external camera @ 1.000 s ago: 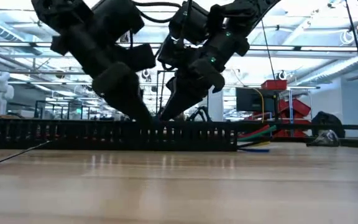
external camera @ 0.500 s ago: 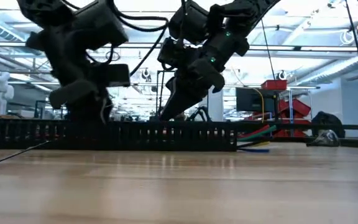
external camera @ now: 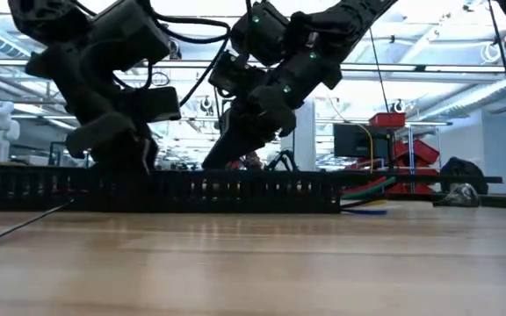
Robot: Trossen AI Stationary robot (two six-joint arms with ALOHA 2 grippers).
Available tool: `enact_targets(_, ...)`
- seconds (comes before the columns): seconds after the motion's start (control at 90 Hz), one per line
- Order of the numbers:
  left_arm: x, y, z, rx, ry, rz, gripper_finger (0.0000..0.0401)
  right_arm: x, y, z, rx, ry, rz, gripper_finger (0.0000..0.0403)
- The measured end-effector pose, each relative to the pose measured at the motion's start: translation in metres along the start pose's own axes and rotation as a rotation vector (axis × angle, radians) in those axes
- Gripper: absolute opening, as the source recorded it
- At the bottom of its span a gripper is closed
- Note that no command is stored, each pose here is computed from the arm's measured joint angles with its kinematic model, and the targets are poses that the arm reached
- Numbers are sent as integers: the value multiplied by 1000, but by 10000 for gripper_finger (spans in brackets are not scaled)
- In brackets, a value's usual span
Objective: Ziptie cables
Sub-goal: Insert the black cable duct cover into the black cable duct
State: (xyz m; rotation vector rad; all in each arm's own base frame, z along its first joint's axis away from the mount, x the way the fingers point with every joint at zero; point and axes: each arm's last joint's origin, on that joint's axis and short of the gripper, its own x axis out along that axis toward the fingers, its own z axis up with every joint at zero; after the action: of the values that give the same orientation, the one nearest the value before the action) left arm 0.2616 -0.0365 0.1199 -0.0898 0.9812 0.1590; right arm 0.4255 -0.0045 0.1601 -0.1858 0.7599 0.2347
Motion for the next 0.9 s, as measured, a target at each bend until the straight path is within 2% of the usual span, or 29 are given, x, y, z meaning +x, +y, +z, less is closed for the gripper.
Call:
enact_targets(0.178,0,0,3,19,-19,0,229,-33,2,16,-9,-3,-34,0)
enact_targets(0.4,0,0,2,25,-12,3,230,-49,8,1,41,214,-24,0)
enact_targets(0.511,0,0,2,30,-17,2,230,-36,15,-10,37,256,1,0)
enact_targets(0.733,8,1,5,45,-49,-8,230,3,14,-10,18,104,45,0)
enact_targets(0.9,12,0,10,52,-42,-1,231,7,12,-8,19,106,54,0)
